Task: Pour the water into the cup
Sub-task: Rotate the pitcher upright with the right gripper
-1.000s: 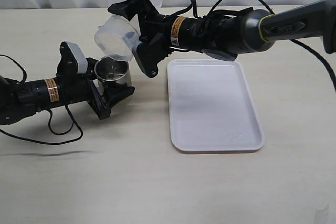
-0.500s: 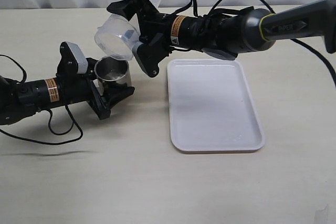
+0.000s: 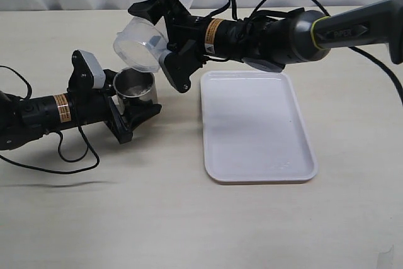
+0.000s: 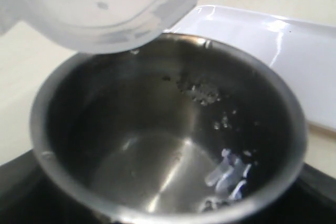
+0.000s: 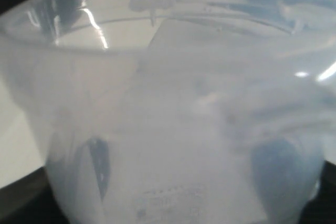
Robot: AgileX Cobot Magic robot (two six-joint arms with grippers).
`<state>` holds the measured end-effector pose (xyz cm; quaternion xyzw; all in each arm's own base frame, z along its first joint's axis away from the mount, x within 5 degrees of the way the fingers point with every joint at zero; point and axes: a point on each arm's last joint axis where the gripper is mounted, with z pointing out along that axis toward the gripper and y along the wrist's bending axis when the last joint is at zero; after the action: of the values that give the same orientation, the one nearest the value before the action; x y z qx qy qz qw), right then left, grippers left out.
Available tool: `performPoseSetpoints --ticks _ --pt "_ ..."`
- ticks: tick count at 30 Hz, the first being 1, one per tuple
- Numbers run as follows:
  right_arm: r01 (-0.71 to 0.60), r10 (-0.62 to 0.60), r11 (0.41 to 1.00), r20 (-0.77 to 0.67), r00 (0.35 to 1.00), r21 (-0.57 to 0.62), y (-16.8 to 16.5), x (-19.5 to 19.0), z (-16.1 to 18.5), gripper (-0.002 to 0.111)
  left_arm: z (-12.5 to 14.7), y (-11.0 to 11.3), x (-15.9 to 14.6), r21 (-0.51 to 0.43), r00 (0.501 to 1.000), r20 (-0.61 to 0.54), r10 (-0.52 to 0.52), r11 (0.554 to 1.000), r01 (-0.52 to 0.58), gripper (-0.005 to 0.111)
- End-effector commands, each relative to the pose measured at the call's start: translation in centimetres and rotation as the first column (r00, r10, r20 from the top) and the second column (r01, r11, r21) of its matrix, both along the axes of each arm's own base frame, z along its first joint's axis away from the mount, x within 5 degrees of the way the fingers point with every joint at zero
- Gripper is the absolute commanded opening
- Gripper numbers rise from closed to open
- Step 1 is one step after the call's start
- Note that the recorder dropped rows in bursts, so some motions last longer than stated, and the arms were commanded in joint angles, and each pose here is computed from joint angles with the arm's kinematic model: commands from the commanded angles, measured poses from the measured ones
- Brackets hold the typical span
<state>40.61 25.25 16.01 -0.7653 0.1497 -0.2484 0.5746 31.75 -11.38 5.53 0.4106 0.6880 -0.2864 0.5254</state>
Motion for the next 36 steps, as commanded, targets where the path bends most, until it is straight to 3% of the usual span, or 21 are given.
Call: performPoseSetpoints --ticks 1,36 --pt "-0.001 0.000 1.000 0.020 1.000 0.024 0.04 -0.02 0.83 0.004 0.66 -0.10 0.23 -0.042 1.000 0.030 0.001 0.999 0.001 0.000" --pt "0.009 -0.008 0.999 -0.017 1.000 0.049 0.04 -0.02 0.83 0.004 0.65 -0.09 0.25 -0.042 1.000 0.029 0.003 0.999 -0.002 0.000"
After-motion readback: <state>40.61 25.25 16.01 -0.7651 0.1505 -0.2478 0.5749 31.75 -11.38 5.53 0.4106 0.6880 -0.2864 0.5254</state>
